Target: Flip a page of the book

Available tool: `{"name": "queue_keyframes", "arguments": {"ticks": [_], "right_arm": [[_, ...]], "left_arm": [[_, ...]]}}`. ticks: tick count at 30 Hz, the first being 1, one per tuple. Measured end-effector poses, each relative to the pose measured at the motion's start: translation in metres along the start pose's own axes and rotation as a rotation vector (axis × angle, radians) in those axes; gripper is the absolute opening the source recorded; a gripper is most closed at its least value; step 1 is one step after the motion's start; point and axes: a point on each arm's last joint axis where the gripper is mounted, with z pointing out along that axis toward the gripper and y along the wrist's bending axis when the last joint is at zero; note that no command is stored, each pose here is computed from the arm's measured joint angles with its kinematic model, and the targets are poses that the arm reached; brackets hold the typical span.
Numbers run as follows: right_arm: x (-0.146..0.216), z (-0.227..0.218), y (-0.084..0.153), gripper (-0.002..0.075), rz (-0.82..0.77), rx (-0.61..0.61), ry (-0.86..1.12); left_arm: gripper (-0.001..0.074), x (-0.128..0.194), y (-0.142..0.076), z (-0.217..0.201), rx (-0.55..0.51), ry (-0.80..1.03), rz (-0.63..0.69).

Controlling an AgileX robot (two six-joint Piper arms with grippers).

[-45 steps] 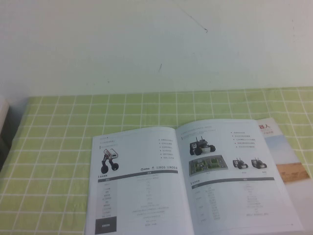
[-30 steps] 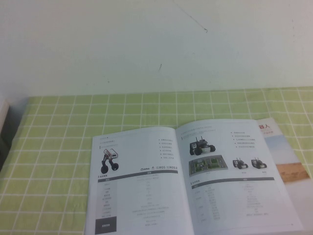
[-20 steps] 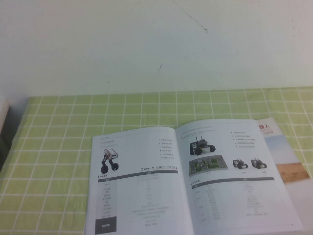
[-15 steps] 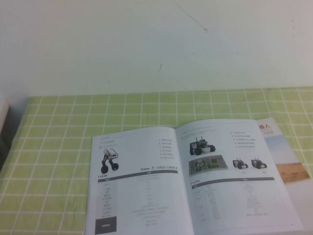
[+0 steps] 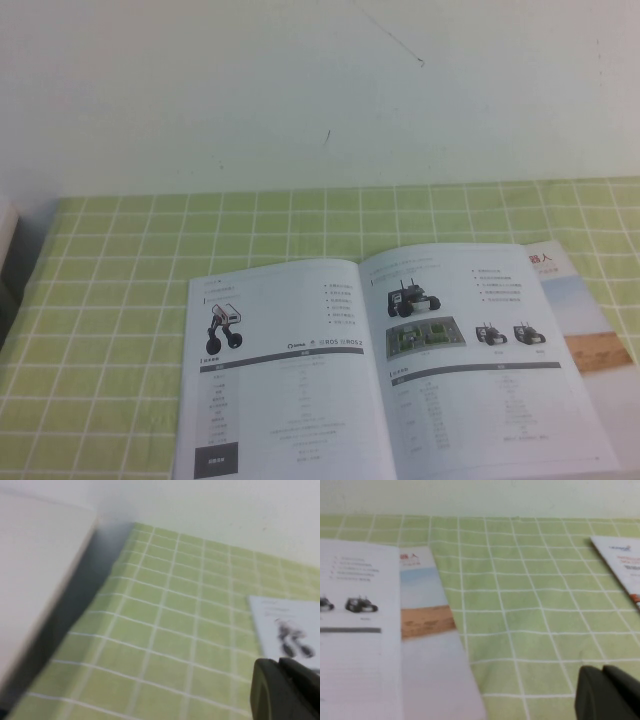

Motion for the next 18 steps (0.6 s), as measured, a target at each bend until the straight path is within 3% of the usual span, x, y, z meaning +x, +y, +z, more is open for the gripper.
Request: {"name": "queue_keyframes", "arguments": {"ticks": [4,6,8,10,12,18], "right_arm": [[-0.002,0.0,0.008,-0.0003,0.234,-0.087,-0.024],[-0.005,-0.001,0.014,-0.0003,0.476,-0.167,-0.03],[-0.008,-0.002,0.02,-0.0003,0.706,-0.246,-0.023],[-0.011,-0.003,0.024,-0.0003,0.868,-0.306,-0.019],[-0.013,-0.004,0.024,-0.0003,0.922,-0.325,-0.02],[-0.013,-0.004,0.024,-0.0003,0.796,-0.32,-0.043]], "left_arm": [[-0.0004,-0.004,-0.009,-0.001,0.107,-0.022,-0.396],[-0.0004,-0.007,-0.013,-0.001,0.164,-0.03,-0.602],[-0.0004,-0.01,-0.015,-0.002,0.193,-0.045,-0.717],[-0.0004,-0.012,-0.014,-0.002,0.2,-0.063,-0.761],[-0.0004,-0.012,-0.014,-0.002,0.198,-0.069,-0.758],[-0.0004,-0.012,-0.014,-0.002,0.194,-0.072,-0.741]]}}
